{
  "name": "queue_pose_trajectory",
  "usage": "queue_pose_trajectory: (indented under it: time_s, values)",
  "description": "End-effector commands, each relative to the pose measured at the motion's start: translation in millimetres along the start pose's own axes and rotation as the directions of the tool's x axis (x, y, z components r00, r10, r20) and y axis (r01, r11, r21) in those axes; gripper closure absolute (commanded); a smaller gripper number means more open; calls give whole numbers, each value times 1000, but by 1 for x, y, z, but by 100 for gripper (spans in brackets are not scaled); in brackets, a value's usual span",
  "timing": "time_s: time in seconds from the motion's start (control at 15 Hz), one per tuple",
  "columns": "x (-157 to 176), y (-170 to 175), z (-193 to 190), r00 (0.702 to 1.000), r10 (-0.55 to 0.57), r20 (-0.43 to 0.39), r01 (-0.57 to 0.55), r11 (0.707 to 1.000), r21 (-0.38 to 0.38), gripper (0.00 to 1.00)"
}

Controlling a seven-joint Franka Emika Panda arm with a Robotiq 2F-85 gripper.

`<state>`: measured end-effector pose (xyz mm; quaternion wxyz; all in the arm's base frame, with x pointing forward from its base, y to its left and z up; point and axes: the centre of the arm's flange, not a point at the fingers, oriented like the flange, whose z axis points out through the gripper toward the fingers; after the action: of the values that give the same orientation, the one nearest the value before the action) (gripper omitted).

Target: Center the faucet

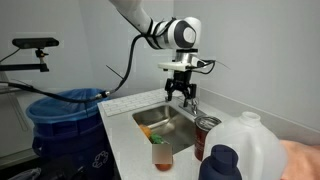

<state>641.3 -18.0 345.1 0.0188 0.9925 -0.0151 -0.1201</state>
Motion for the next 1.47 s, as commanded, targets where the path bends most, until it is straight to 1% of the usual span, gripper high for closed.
queue_pose_trajectory:
  time_s: [0.0,0.2,0.4,0.53,1.07,1.4]
  values:
    - [-22,-30,-10,998,-60,18,59,997,49,0]
    - [-22,-36,-14,998,-66,12,65,997,49,0]
    - [-24,-33,-19,999,-49,7,49,998,26,0]
    - [-26,-31,-27,999,-44,-24,44,999,12,0]
    - [-40,-32,-65,993,-14,-113,17,999,30,0]
    - [-58,-39,-92,977,35,-212,-24,998,53,0]
